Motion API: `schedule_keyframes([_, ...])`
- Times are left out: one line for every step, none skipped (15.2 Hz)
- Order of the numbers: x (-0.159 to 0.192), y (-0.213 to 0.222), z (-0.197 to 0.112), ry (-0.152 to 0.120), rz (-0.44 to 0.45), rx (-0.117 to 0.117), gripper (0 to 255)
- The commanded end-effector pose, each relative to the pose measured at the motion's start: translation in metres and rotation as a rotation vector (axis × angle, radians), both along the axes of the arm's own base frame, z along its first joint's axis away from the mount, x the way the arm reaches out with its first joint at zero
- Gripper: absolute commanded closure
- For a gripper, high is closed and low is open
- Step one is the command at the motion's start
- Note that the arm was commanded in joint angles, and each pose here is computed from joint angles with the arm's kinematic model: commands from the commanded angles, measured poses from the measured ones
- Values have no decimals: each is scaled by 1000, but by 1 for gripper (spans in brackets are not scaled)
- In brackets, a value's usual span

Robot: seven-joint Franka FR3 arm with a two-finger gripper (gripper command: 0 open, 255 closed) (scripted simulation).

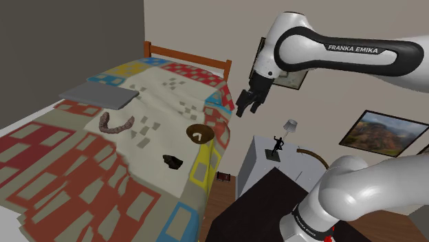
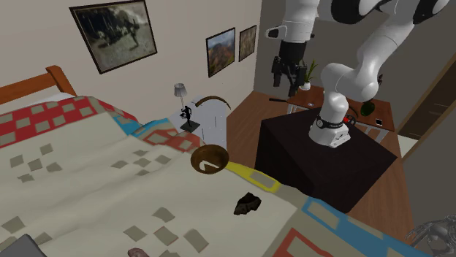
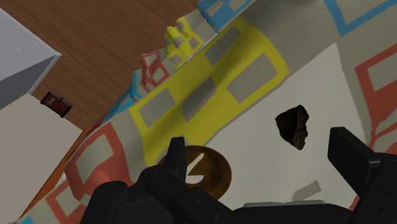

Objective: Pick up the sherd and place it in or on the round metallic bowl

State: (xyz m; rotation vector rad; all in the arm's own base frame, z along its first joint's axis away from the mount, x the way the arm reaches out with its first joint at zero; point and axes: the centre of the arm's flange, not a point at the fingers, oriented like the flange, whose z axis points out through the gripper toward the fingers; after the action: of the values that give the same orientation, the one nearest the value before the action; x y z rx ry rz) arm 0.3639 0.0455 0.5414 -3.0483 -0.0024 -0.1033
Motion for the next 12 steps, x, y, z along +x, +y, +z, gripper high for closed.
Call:
schedule_keyframes([15,9,-23,1,15,2,0])
schedule_keyframes([23,13,-33,3,22,3,0])
schedule_keyframes([31,18,-42,4,30,4,0])
schedule_keyframes([39,23,-52,6,37,6,0])
schedule_keyframes([46,28,-62,7,45,7,0])
schedule_keyframes([54,33,-71,8,52,8,0])
schedule_keyframes([62,38,-81,10,60,9,0])
schedule_keyframes([69,43,-91,11,67,10,0])
schedule_keyframes([77,48,-101,13,74,11,0])
schedule_keyframes([84,54,-110,14,82,12,0])
schedule_keyframes([91,59,-120,16,89,13,0])
schedule_keyframes([99,64,-130,17,97,14,0])
